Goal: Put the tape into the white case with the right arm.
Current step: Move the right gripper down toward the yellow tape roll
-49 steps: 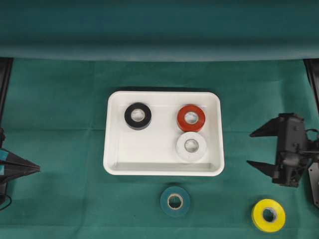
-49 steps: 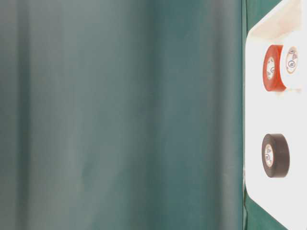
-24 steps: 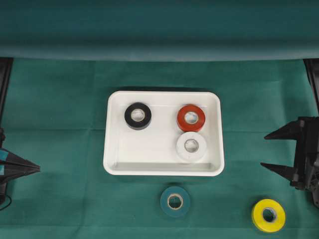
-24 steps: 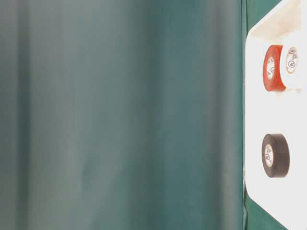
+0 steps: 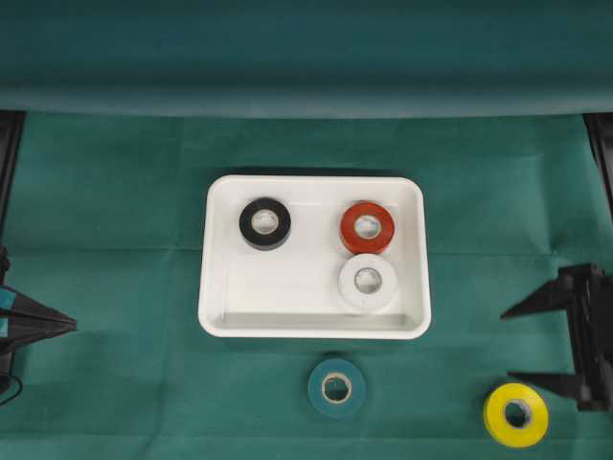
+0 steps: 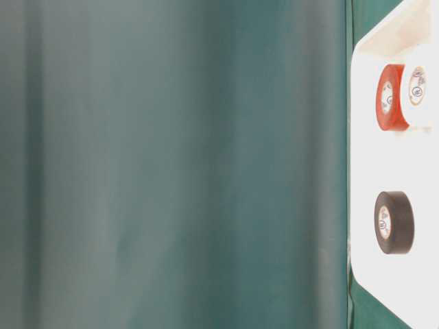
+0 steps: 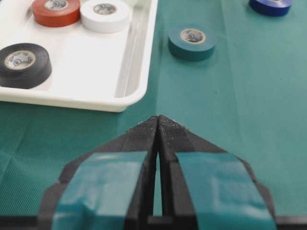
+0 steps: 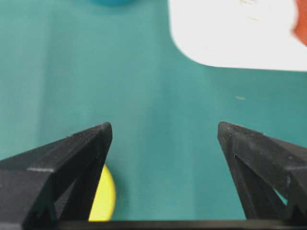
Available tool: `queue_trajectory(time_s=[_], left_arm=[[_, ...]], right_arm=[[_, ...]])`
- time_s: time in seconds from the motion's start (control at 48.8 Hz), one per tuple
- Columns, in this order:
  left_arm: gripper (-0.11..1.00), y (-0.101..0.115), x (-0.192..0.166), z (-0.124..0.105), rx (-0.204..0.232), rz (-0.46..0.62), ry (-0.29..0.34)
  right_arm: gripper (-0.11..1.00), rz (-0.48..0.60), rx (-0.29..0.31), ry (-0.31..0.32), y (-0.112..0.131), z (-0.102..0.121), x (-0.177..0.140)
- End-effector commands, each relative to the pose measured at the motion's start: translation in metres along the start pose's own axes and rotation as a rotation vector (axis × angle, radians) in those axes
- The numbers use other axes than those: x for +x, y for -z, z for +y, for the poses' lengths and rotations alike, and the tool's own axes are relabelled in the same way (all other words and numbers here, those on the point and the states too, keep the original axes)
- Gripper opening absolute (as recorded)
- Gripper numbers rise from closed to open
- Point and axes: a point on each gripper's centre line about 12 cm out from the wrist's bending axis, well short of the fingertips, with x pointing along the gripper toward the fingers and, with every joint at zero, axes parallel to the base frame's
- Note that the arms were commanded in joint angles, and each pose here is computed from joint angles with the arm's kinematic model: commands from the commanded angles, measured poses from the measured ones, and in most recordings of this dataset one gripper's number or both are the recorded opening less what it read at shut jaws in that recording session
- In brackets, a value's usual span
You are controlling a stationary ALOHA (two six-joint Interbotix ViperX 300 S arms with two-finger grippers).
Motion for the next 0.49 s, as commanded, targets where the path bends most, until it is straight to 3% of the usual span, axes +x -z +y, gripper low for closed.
queue_trajectory(time_s=[0.0, 0.164, 0.472], left_arm=[[0.0, -0.0047, 0.0003, -0.0001, 0.0, -0.012, -0.001], [0.0, -0.0047, 0.0003, -0.0001, -0.002, -0.012, -0.001], [0.0, -0.0047, 0.0003, -0.0001, -0.002, -0.012, -0.001]], right_arm=[[0.64, -0.007, -0.025, -0.046, -0.0037, 0.0098, -0.0008], [0.63, -0.005, -0.05, -0.083, -0.0027, 0.0172, -0.0018], [0.63, 0.007, -0.051, -0.083, -0.0015, 0.0178, -0.0002]])
